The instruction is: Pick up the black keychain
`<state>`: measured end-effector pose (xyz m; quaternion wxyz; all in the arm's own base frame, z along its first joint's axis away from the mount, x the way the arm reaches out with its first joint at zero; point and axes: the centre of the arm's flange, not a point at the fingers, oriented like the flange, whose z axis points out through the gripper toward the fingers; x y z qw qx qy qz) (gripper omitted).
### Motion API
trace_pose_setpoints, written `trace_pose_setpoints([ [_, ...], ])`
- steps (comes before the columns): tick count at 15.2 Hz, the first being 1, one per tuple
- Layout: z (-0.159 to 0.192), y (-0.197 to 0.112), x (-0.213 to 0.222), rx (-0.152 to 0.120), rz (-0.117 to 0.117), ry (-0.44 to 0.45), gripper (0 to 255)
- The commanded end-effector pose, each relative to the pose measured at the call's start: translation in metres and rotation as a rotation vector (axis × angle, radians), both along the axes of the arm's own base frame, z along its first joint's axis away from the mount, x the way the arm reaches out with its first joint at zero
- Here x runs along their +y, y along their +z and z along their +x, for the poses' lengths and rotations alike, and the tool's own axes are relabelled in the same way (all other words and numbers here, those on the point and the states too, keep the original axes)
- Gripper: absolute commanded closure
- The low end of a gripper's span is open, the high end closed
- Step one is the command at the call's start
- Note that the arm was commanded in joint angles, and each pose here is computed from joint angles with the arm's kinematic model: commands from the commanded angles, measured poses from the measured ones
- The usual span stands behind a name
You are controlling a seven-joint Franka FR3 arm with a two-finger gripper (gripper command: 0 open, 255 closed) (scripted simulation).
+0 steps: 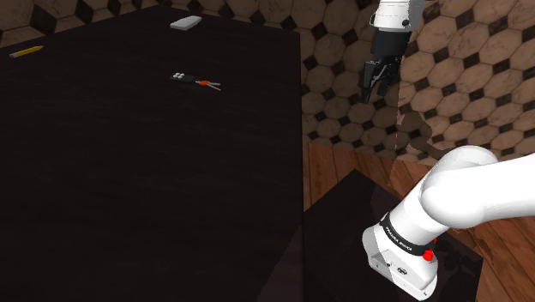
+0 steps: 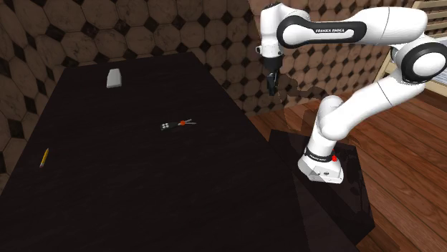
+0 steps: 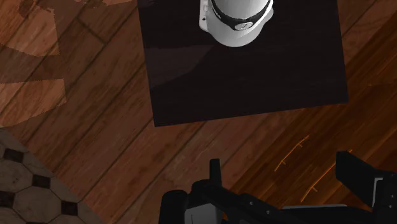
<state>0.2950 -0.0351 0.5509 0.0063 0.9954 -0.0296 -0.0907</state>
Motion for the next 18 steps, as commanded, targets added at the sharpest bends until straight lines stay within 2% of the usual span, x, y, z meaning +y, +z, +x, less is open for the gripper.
trace_pose_setpoints([
  [1,0.000,0.000,0.000,0.000,0.000,0.000,0],
  [18,0.148,0.008,0.150,-0.123,0.018,0.230,0],
])
